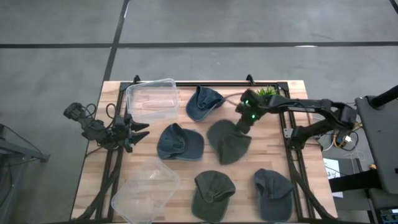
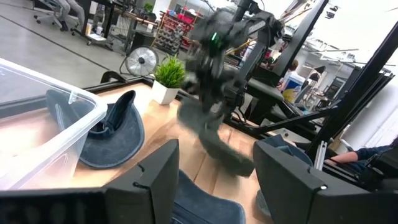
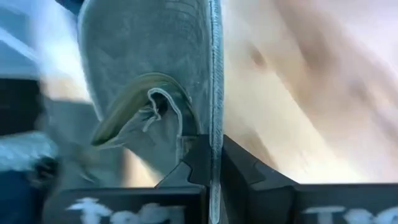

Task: Pick & Place hat
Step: Put the top gray cap into the top transparent bin

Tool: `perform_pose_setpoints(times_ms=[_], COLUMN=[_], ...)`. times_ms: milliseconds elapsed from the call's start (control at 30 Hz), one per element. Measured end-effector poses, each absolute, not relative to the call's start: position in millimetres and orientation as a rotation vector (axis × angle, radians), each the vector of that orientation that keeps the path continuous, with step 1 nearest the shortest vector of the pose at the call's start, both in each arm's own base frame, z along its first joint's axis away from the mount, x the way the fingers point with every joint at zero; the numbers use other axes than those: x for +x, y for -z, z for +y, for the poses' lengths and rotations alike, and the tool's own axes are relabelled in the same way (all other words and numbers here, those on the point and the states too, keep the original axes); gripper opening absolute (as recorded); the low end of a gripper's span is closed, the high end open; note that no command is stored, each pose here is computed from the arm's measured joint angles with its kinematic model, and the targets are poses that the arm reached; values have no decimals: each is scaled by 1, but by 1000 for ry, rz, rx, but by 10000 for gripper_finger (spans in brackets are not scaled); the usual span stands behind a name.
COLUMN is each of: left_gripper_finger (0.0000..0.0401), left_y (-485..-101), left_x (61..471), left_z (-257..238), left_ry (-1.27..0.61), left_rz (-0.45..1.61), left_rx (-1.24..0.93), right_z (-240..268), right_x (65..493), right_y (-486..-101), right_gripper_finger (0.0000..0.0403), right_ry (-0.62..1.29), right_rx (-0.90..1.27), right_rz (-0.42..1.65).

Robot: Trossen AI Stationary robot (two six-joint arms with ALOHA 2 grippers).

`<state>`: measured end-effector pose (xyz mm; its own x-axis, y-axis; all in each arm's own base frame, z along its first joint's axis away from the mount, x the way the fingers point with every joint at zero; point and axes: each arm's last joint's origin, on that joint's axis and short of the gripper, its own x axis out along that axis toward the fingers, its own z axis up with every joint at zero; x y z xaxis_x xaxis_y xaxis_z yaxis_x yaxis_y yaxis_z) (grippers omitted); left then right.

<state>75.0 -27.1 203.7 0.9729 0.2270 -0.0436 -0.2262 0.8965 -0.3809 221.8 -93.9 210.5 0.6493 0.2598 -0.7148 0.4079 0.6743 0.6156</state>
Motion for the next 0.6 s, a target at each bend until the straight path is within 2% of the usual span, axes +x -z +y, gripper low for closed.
perform_pose_setpoints(times_ms=[133, 300, 433, 600], left_gripper_finger=[200, 200, 200, 200], left_y=[-204, -204, -204, -204], left_x=[75, 75, 75, 75], left_z=[-27, -27, -27, -27], left_ry=[-235, -235, -235, -235], left_rz=[-3, -3, -3, -3], left_rx=[-401, -401, -401, -403], right_z=[-93, -86, -87, -98], right_x=[220, 211, 213, 238], right_y=[-280, -357, -395, -414], right_gripper_finger=[10, 10, 10, 9], right_ry=[65, 93, 143, 113], right_rx=[787, 645, 518, 413], right_rz=[740, 651, 619, 604])
